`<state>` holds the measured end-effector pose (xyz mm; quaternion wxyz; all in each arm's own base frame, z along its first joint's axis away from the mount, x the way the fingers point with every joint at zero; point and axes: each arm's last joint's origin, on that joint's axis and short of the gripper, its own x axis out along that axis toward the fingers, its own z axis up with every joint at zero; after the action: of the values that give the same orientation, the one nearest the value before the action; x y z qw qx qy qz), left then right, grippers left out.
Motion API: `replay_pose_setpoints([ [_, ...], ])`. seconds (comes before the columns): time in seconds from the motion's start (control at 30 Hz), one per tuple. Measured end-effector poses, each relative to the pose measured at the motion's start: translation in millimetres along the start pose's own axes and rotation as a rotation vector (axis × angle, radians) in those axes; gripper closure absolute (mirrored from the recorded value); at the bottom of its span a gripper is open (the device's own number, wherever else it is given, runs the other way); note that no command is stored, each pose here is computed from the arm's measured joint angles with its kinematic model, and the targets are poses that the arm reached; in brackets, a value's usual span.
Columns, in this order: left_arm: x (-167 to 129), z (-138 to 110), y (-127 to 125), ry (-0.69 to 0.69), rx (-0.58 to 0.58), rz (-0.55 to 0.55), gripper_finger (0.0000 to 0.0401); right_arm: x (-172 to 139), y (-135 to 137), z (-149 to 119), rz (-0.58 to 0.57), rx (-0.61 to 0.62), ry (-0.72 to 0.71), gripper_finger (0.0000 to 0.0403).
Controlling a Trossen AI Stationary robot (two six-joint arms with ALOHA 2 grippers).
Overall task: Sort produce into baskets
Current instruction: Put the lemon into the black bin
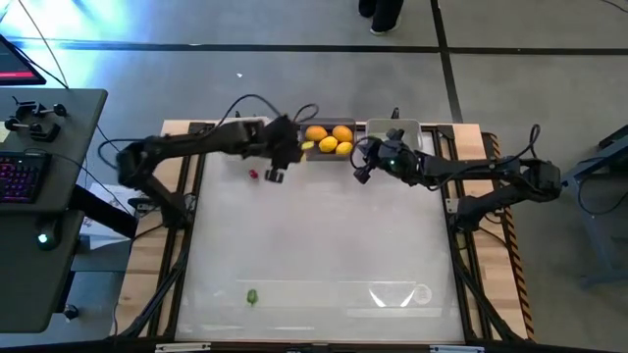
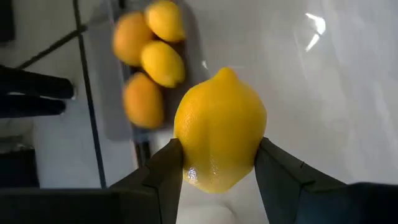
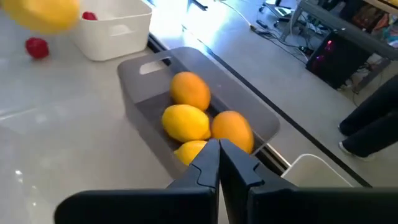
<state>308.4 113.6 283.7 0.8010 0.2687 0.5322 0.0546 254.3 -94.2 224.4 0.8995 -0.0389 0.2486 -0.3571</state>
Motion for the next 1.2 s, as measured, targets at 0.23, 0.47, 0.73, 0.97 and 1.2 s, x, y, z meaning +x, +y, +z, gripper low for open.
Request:
replay_pose_setpoints([
  [0.23, 46.4, 12.6, 42.3, -0.027, 0.049, -0.059, 0.0249, 1.5, -3.2, -1.5, -0.008, 0.002, 0.015, 0.0403],
  [0.47, 87.1, 12.0, 68.1, -0.004, 0.23, -0.074, 0.0249, 1.4, -3.1, -3.9, -0.007, -0.008, 0.039, 0.0403],
  [0.73, 118.8, -1.6, 72.1, 0.055, 0.343, -0.128, 0.025, 1.4, -3.1, -5.0, -0.007, -0.015, 0.049, 0.0403],
  [0.97, 124.5, -3.7, 71.2, 0.064, 0.357, -0.141, 0.0249, 1.4, -3.1, -4.9, -0.007, -0.019, 0.048, 0.0403],
  [1.2, 125.6, -2.9, 71.6, 0.063, 0.292, -0.131, 0.0226, 1.4, -3.1, -4.9, -0.007, -0.019, 0.048, 0.0403],
])
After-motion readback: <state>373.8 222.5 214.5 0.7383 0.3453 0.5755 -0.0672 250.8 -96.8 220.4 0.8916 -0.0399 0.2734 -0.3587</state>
